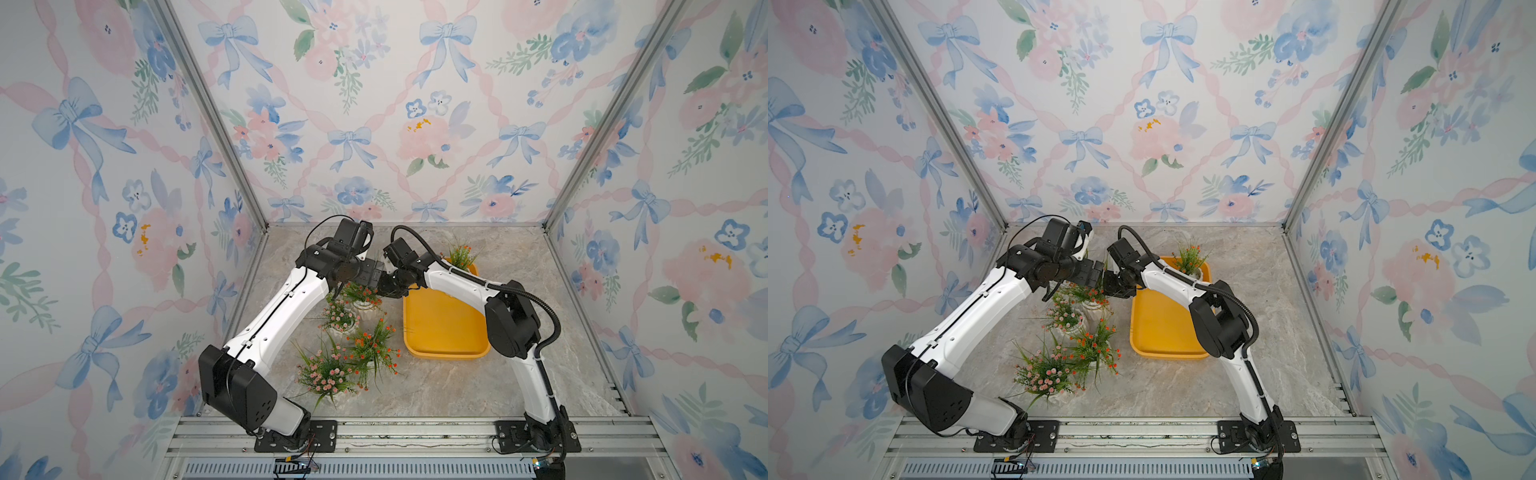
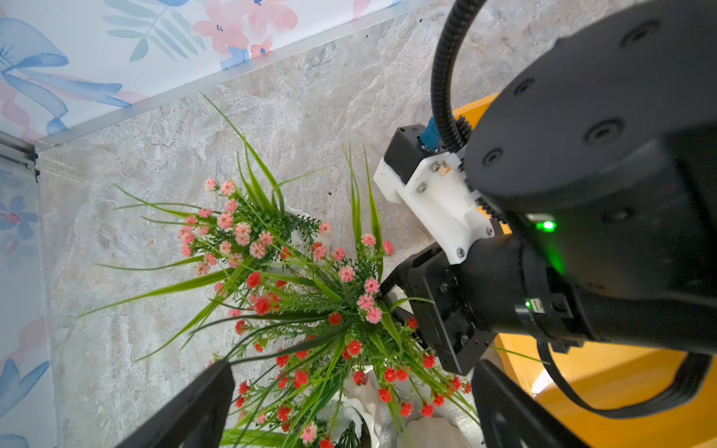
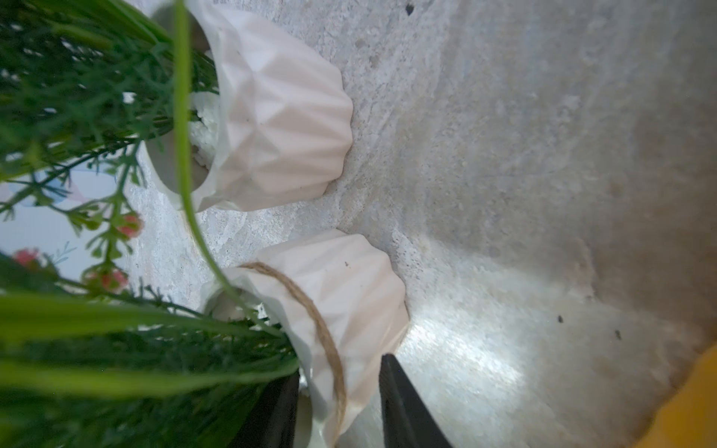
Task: Put the potted gypsophila into the storage box
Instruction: Pick up the baby's breath potted plant from the center of the board.
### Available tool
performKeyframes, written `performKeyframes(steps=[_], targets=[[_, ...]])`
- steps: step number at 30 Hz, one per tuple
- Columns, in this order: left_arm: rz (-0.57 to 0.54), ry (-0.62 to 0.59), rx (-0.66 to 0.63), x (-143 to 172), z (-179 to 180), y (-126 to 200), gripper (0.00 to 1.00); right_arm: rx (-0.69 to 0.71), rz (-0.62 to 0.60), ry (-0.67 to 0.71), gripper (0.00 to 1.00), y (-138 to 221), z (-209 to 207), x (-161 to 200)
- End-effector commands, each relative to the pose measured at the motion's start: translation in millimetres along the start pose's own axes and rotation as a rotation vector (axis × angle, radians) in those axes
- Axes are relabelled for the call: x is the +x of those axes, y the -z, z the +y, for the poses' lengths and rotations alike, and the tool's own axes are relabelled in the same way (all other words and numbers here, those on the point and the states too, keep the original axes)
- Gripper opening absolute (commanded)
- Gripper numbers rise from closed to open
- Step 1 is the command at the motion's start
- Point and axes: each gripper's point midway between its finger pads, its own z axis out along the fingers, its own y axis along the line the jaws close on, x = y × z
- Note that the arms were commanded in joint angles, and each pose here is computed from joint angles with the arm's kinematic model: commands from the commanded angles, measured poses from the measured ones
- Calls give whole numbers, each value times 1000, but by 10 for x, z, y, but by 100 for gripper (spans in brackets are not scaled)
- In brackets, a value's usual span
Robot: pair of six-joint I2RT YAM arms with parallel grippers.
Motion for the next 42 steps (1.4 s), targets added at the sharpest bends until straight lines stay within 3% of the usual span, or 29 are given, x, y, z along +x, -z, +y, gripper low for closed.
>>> performKeyframes(steps=[1,7,16,22,29,42], targets=[[30,-20,-32,117,44,2,98,96,55,18,37,-147,-232,124],[47,-28,-24,185,22,-37,98,174,73,133,36,-150,-216,167],[94,-66,-6,303,-37,-125,98,185,86,116,35,-190,-266,205],[97,-78,-24,300,-21,-117,98,196,91,109,28,-216,-294,224],[94,-85,-38,304,1,-109,98,198,96,95,13,-233,-307,214],[88,-81,-46,294,18,-91,98,201,48,99,2,-48,-254,80]])
